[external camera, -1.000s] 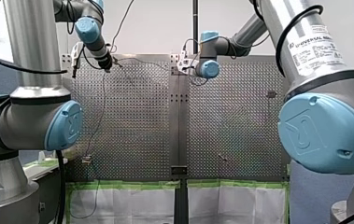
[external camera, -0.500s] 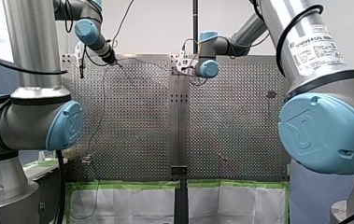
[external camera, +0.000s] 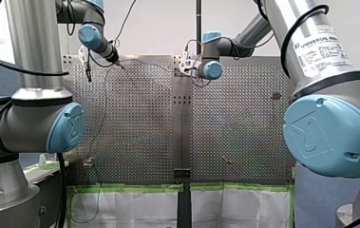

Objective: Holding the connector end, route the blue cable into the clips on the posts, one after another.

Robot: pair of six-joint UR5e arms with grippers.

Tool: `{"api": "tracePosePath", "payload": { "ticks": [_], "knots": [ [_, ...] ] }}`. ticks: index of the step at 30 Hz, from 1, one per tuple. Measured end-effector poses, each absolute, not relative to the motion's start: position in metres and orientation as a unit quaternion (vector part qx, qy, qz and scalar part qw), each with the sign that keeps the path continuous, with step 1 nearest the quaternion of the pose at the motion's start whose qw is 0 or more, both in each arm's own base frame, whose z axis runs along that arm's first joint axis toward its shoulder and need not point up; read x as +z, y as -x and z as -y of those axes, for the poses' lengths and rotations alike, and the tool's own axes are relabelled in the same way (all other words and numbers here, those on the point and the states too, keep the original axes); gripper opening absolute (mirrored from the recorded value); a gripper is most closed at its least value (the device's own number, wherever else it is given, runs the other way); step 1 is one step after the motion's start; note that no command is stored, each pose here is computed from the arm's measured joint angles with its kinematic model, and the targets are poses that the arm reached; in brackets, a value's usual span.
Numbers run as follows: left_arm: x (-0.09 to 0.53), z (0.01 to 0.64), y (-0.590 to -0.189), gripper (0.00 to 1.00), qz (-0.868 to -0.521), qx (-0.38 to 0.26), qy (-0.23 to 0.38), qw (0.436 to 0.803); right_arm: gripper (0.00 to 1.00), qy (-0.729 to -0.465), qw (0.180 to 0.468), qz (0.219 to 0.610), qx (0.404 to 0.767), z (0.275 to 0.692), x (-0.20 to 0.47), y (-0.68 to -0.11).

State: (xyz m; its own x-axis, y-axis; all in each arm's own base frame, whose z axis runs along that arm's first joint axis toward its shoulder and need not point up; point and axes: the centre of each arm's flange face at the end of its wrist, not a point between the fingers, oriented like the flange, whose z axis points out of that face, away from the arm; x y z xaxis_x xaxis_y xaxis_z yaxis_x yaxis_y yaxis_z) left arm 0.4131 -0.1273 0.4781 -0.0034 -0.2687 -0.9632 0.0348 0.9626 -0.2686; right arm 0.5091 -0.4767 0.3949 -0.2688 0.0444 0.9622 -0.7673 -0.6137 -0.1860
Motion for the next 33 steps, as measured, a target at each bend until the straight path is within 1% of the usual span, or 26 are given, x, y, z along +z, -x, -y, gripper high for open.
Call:
{"api": "tracePosePath", "payload": {
  "ticks": [7, 13, 22, 33],
  "knots": [
    [0.478, 0.128, -0.403, 1.00, -0.714, -0.085, 0.079, 0.690, 0.00, -0.535, 0.281, 0.338, 0.721, 0.477, 0.395, -0.509],
    [0.488, 0.130, -0.388, 1.00, -0.714, -0.072, 0.076, 0.692, 0.00, -0.538, 0.280, 0.339, 0.719, 0.476, 0.394, -0.509],
    [0.477, 0.135, -0.395, 1.00, -0.725, -0.070, 0.069, 0.681, 0.00, -0.539, 0.279, 0.339, 0.718, 0.475, 0.394, -0.510],
    [0.477, 0.140, -0.393, 1.00, -0.726, -0.068, 0.066, 0.681, 0.00, -0.540, 0.279, 0.340, 0.718, 0.475, 0.393, -0.509]
  ]
}}
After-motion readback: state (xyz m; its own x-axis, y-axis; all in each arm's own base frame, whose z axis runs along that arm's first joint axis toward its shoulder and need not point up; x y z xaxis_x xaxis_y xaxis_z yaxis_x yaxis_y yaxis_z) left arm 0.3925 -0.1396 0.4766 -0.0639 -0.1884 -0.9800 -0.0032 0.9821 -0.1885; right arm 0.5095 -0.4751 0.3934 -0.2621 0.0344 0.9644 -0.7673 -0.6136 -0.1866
